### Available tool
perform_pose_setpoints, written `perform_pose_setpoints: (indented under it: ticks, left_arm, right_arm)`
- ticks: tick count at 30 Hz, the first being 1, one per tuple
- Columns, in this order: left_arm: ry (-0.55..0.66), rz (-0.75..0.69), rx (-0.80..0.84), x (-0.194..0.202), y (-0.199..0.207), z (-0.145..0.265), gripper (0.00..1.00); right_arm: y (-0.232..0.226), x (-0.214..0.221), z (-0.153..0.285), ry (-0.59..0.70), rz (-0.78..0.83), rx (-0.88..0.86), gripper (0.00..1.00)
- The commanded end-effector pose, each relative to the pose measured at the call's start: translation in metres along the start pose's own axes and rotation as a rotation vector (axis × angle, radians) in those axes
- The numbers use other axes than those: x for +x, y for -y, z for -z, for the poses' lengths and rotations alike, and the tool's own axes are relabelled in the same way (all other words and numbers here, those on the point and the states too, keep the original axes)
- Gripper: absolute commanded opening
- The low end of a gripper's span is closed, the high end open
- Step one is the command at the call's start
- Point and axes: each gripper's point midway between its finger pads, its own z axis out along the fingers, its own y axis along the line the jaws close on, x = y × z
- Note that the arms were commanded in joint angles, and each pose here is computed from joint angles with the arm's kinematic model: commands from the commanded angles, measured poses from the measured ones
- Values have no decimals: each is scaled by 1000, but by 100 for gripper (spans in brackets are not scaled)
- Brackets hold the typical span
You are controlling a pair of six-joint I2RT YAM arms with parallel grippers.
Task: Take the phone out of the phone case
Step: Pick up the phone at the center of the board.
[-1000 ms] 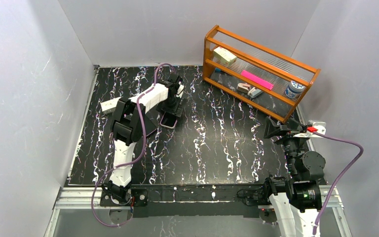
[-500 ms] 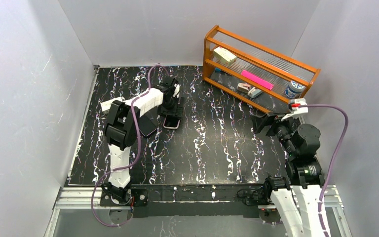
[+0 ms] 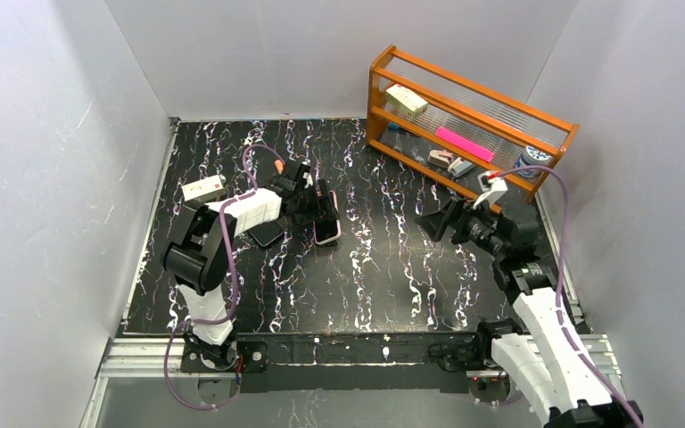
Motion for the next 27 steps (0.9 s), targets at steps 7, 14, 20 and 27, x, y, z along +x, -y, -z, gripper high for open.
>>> perform_pose_setpoints:
  ticks: [7,14,20,27]
  left_arm:
    - [216,285,222,-2,54,22,12]
    - [245,400,300,14,63,29,10]
    - [293,436,339,13,67,43,10]
    - [295,453,387,15,78,53,10]
  right_arm:
    - [-48,44,-66,5,-86,-102,98]
    - [-62,85,-102,-48,-78,-73,97]
    - [-66,106,-117,-75,-93,-77,96]
    - [-73,122,-136,-89,-85,-100,89]
